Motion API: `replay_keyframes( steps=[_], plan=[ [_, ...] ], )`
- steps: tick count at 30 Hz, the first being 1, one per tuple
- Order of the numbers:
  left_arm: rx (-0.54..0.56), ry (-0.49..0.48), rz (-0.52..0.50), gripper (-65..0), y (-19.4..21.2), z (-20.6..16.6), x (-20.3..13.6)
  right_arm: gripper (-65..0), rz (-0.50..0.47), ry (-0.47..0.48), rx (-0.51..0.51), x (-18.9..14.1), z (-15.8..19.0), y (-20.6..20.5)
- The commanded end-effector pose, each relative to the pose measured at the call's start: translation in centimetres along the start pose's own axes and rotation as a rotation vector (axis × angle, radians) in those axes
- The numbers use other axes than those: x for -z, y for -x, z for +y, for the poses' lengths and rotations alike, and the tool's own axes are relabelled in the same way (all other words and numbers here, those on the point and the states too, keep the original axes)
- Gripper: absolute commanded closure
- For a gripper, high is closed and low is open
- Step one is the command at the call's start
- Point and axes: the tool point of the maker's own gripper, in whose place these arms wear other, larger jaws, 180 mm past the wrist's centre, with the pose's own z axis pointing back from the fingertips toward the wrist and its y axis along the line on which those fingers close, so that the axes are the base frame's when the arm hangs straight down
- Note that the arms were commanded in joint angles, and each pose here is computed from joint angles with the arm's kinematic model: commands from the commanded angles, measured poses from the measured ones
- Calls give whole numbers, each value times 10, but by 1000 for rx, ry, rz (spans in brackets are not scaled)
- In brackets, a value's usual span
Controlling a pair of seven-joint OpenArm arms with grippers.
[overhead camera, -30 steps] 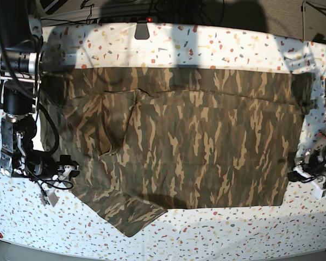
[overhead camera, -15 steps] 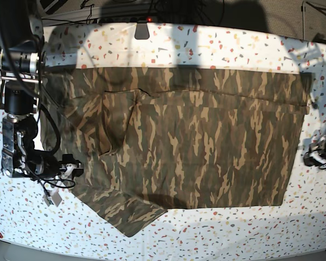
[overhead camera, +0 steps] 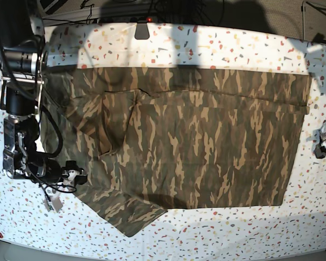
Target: Fold the T-shirt properly
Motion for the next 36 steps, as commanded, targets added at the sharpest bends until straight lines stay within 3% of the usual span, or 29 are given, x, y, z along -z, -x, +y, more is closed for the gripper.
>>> replay_keyframes(
  steps=[1, 7, 13, 19, 23, 28, 32, 36],
  plan=[
    [14, 23, -84, -260, -31, -7, -1, -204, -77, 9, -35, -6, 1, -30],
    [82, 136, -137, -204, -39, -64, 17, -204, -154, 34, -110, 12, 19, -45],
    [106, 199, -155, -202, -32, -97, 23, -204, -242, 45, -144, 13, 25, -61],
    [83, 238, -141, -164, -15, -108, 17, -204, -183, 70, -161, 16, 18, -45],
    [143, 275, -134, -143, 1, -120, 0, -204, -169, 62, -172, 16, 25, -24],
    [298, 336, -108, -143, 22, -153, -35, -204, -225, 34, -255, -11, 62, -10],
    [337, 303, -146, -143, 31, -157, -71, -204, -252, 19, -278, -50, 88, 6],
    [338, 250, -235, -143, 29, -140, -112, -204, -285, 73, -257, -88, 84, 30]
  ],
)
